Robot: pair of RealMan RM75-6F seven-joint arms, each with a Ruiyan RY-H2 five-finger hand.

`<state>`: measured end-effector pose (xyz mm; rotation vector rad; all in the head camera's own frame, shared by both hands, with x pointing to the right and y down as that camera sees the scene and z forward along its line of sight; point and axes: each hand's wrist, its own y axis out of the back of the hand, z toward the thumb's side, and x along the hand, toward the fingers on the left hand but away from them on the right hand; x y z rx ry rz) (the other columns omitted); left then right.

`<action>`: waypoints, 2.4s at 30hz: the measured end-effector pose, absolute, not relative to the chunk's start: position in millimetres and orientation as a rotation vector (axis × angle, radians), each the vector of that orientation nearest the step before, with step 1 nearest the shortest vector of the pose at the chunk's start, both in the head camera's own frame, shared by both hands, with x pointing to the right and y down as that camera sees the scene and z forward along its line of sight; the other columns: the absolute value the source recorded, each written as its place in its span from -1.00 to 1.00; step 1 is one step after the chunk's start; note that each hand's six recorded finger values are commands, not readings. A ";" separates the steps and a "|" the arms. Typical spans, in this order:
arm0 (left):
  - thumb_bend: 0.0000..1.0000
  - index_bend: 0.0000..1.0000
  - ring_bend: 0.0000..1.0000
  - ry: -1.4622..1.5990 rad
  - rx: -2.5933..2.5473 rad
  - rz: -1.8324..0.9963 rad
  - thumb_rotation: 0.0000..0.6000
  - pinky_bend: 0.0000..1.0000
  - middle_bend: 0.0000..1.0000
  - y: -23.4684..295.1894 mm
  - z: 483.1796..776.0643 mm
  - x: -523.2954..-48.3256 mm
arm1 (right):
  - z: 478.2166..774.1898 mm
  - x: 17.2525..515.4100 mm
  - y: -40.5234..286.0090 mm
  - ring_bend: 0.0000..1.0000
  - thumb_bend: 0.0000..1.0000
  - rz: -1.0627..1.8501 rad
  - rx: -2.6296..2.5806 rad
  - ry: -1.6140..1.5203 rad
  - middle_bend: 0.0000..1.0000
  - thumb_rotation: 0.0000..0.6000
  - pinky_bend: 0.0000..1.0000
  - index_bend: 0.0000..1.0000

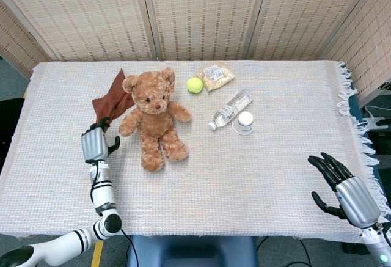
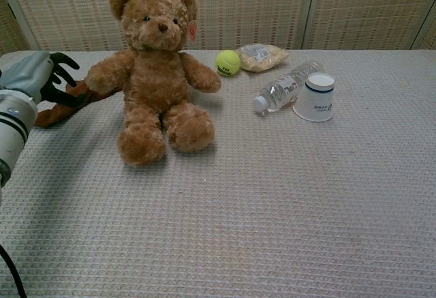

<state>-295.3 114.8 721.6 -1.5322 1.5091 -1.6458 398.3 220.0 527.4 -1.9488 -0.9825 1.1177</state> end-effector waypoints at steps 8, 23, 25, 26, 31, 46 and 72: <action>-0.31 -0.66 -0.55 1.559 -1.614 -1.685 1.00 -0.38 -0.49 119.6 720.6 -287.1 | 531.2 398.9 220.0 -1.00 -0.35 1.136 -1.963 -0.972 -0.82 1.00 -0.69 -0.86; -0.31 -0.57 -0.55 1.642 -1.631 -1.671 1.00 -0.37 -0.42 115.7 718.4 -272.2 | 538.8 398.0 221.6 -1.00 -0.36 1.162 -1.977 -0.943 -0.82 1.00 -0.68 -0.86; -0.32 -0.54 -0.55 1.648 -1.639 -1.668 1.00 -0.37 -0.42 115.6 717.7 -270.3 | 539.4 397.9 221.5 -1.00 -0.35 1.164 -1.979 -0.942 -0.82 1.00 -0.69 -0.86; -0.32 -0.51 -0.55 1.651 -1.641 -1.666 1.00 -0.37 -0.41 115.3 717.2 -269.5 | 539.4 397.9 221.5 -1.00 -0.35 1.164 -1.979 -0.941 -0.82 1.00 -0.69 -0.86; -0.33 -0.43 -0.54 1.663 -1.654 -1.658 1.00 -0.37 -0.38 115.0 714.0 -265.0 | 539.1 397.6 221.6 -1.00 -0.35 1.162 -1.983 -0.942 -0.82 1.00 -0.68 -0.86; -0.33 -0.19 -0.40 1.673 -1.640 -1.651 1.00 -0.31 -0.21 113.2 709.2 -256.2 | 539.4 397.8 221.3 -1.00 -0.35 1.163 -1.989 -0.943 -0.82 1.00 -0.69 -0.86; -0.33 -0.06 -0.28 1.659 -1.559 -1.609 1.00 -0.26 -0.06 110.7 718.7 -262.1 | 544.6 396.6 223.0 -1.00 -0.35 1.184 -1.994 -0.922 -0.82 1.00 -0.69 -0.86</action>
